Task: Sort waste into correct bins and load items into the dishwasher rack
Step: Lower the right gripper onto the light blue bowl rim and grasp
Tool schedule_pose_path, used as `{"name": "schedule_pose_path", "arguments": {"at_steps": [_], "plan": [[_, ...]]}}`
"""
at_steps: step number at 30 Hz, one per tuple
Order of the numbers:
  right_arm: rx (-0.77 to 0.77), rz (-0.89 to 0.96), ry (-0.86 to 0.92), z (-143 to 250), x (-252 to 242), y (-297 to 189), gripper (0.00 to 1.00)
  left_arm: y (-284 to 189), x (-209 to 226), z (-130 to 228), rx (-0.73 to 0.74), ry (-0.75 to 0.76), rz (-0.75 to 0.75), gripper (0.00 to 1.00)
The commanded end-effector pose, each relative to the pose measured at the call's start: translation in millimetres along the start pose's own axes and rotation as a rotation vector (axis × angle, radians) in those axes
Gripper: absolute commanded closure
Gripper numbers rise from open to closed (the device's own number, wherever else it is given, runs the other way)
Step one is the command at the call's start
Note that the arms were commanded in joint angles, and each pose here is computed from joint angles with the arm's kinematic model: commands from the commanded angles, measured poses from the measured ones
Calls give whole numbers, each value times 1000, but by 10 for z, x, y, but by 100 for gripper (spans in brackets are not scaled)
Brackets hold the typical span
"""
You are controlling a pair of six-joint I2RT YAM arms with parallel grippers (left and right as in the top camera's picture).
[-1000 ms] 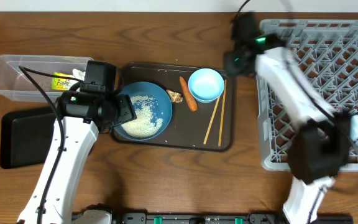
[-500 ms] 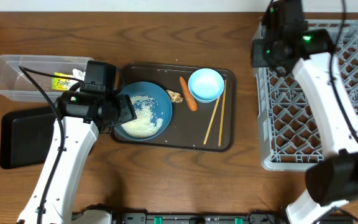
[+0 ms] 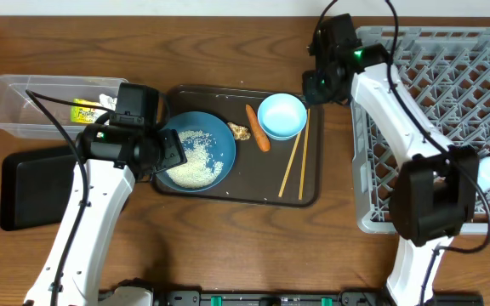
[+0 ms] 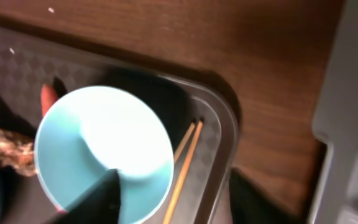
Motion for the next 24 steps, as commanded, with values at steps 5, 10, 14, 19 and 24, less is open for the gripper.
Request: {"name": "schedule_pose_path", "arguments": {"at_steps": [5, 10, 14, 19, 24], "plan": [[47, -21, -7, 83, 69, 246, 41, -35, 13, -31, -16, 9, -5, 31], [125, -21, -12, 242, 102, 495, 46, -35, 13, -31, -16, 9, -5, 31], [176, -23, -25, 356, 166, 674, 52, -35, 13, -31, -16, 9, -5, 31], [197, -27, -44, 417, 254, 824, 68, -35, 13, -31, -16, 9, -5, 31], [219, -2, -12, 472, 232, 916, 99, -35, 13, -31, -16, 9, -5, 31]]}}
Point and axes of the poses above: each gripper's point midway between its finger pads, its own y axis out along the fingers, its own x axis along the line the jaws close on, z = x × y, the point moved 3 cm from there along -y, back along the fingers, and after that the axes turned 7 degrees about -y, right-handed, at the moved point
